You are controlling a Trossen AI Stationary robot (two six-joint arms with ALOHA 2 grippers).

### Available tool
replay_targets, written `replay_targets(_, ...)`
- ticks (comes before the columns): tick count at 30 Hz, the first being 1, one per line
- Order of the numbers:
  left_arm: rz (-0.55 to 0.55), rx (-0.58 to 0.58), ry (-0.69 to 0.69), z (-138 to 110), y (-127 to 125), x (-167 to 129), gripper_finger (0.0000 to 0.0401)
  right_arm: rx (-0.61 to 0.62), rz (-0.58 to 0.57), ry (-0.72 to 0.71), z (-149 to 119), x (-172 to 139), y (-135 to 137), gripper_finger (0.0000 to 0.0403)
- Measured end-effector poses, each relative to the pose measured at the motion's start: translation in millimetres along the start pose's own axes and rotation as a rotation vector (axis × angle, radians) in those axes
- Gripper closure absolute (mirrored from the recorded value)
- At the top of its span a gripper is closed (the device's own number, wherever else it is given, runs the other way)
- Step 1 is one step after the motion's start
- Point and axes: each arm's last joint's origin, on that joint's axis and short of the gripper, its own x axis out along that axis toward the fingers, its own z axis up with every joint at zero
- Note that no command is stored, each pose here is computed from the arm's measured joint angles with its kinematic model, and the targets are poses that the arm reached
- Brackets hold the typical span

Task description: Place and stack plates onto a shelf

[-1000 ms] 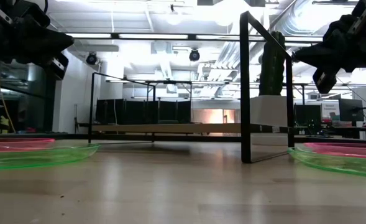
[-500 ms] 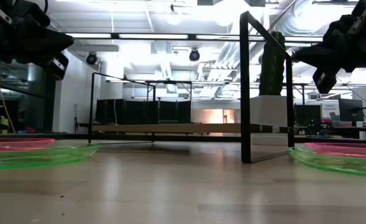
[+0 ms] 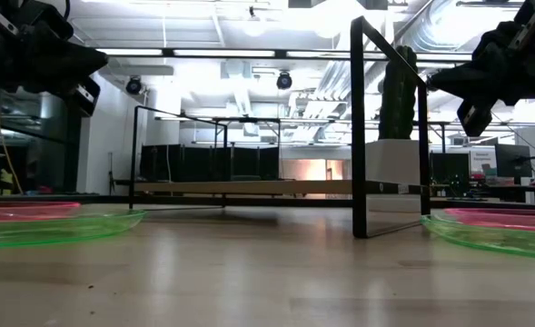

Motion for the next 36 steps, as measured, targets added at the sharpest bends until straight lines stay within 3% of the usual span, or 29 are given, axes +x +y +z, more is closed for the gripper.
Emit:
replay_targets(10, 0.0, 0.0, 0.0, 0, 0, 0, 0.04, -0.001, -0.018, -0.02, 1, 0, 0, 0.0402)
replay_targets(16, 0.0, 0.0, 0.0, 0, 0, 0, 0.04, -0.116, -0.325, -0.244, 12, -3, -6, 0.0402)
replay_targets(20, 0.0, 0.0, 0.001, 0, 0, 0, 0.04, -0.11, -0.429, -0.346, 18, -5, -7, 0.0402)
replay_targets(36, 0.001, 0.0, -0.01, 1, 0, 0, 0.04, -0.077, -0.324, -0.38, 23, -5, -2, 0.0402)
